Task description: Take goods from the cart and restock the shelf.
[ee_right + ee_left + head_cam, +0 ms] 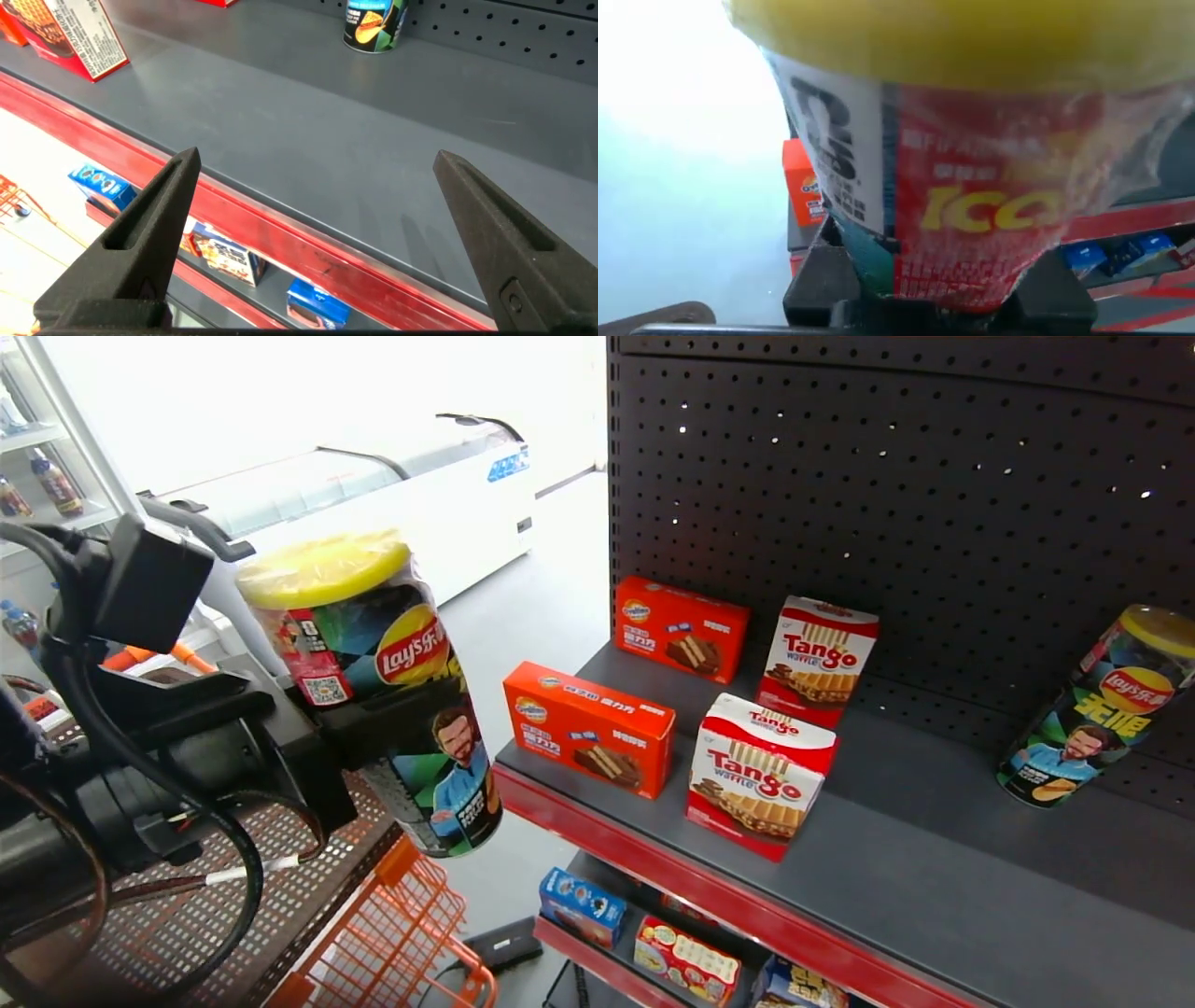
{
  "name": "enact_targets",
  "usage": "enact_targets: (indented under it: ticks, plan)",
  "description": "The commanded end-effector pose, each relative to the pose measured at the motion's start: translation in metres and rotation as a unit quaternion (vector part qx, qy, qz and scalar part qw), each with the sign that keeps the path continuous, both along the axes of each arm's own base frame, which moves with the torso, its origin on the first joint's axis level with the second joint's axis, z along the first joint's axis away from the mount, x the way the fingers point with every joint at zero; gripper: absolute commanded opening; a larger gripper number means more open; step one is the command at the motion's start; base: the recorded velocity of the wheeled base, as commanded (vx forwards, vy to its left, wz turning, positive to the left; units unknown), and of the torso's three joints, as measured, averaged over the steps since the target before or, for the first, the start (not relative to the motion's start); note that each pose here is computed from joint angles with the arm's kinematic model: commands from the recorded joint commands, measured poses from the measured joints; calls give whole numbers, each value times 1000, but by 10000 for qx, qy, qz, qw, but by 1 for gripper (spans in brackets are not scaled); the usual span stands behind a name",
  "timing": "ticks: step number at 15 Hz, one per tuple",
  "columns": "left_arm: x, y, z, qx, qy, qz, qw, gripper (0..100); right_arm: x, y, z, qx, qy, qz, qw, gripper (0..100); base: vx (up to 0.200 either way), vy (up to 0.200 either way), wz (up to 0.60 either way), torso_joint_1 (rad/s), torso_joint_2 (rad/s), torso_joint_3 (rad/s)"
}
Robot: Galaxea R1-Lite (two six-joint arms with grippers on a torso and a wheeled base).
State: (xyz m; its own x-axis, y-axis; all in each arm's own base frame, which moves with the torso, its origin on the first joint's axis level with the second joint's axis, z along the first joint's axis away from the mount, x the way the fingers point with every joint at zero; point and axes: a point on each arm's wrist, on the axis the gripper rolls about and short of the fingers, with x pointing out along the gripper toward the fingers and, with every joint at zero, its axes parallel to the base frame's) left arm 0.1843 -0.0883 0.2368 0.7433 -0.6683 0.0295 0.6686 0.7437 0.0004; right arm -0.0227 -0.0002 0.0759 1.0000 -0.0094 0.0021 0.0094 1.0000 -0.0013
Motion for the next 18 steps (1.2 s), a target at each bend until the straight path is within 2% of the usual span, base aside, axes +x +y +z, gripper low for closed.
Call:
enact_targets:
  ticks: [1, 3, 5, 8, 10, 12, 14, 18]
  plan:
    - [-9, 0, 6, -41, -117, -143, 9998, 0, 0, 0, 0, -1, 3, 1, 10000, 100, 0, 0, 0, 0, 0, 0]
    - [-18, -5, -5, 45, 1, -396, 9992, 0, 0, 0, 0, -1, 3, 1, 10000, 100, 0, 0, 0, 0, 0, 0]
    - [-20, -7, -6, 56, -11, -510, 9987, 0, 0, 0, 0, 6, -5, 1, 10000, 100, 0, 0, 0, 0, 0, 0]
    - [-26, -21, -15, 150, 171, -947, 9952, 0, 0, 0, 0, -1, 3, 1, 10000, 100, 0, 0, 0, 0, 0, 0]
    - [-24, -27, -19, 198, 258, -1062, 9938, 0, 0, 0, 0, -9, 3, 24, 10000, 100, 0, 0, 0, 0, 0, 0]
    - [-22, -30, -19, 204, 258, -1389, 9898, 0, 0, 0, 0, -1, 3, 24, 10000, 100, 0, 0, 0, 0, 0, 0]
    - [-18, -33, -21, 240, 288, -1480, 9883, 0, 0, 0, 0, -1, 3, 24, 10000, 100, 0, 0, 0, 0, 0, 0]
    - [-13, -37, -21, 338, 166, -1950, 9801, 0, 0, 0, 0, -9, 11, 31, 10000, 100, 0, 0, 0, 0, 0, 0]
